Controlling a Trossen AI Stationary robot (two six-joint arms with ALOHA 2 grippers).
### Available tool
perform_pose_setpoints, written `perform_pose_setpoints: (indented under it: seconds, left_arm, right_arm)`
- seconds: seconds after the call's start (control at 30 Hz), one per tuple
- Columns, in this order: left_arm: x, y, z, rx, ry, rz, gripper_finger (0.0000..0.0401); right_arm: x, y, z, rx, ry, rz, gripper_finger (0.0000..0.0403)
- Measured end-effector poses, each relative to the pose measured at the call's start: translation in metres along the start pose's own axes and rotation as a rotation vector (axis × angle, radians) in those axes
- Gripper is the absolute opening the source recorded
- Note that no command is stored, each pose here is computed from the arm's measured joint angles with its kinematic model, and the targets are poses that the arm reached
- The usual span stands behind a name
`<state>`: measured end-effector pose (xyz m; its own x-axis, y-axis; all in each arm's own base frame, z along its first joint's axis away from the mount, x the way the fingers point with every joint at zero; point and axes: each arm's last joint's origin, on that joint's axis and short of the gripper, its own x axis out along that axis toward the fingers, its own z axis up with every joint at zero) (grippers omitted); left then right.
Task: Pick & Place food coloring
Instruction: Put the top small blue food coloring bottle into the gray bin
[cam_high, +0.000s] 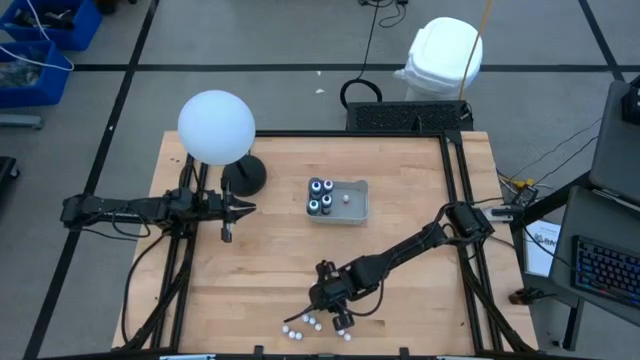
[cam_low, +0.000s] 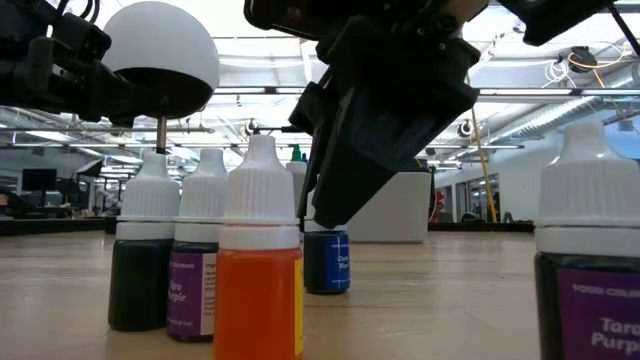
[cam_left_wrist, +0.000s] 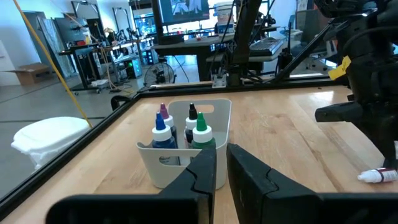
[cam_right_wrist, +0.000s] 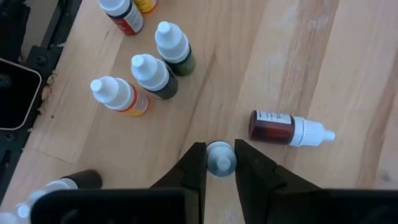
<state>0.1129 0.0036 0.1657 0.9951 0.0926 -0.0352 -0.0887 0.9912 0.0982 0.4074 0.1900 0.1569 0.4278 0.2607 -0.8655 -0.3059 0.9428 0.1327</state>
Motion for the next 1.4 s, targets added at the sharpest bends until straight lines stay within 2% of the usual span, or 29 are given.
perform_pose_setpoints:
  seconds: [0.17,0.27,0.43,0.77,1.1,1.23,1.4]
  left_arm:
    - [0.0,0.0,0.0,0.0,0.0,0.0,0.0047]
    - [0.0,0.0,0.0,0.0,0.0,0.0,0.0047]
    - [0.0,0.0,-0.001,0.001,0.008,0.003,0.0047]
    - [0.0,0.001,-0.002,0.002,0.02,0.022,0.0047]
    - [0.0,0.001,-0.002,0.002,0.025,0.021,0.0047]
    - [0.0,0.0,-0.003,0.003,0.028,0.022,0.0047]
    - [0.0,0.0,-0.003,0.003,0.03,0.022,0.0047]
  right_arm:
    - [-0.007,-0.007,-0.003,0.049,0.057,0.033,0.0047]
    - [-0.016,-0.011,-0.005,0.068,0.116,0.015,0.0049]
    - [-0.034,-0.014,0.007,0.075,0.163,-0.002,0.005]
    - [-0.07,-0.009,0.033,-0.012,0.1,0.001,0.0052]
    - [-0.136,-0.014,0.036,-0.01,0.001,-0.194,0.005]
    - [-0.149,-0.025,0.032,0.045,0.03,-0.259,0.0049]
    - [-0.155,-0.034,0.029,0.067,0.056,-0.277,0.0049]
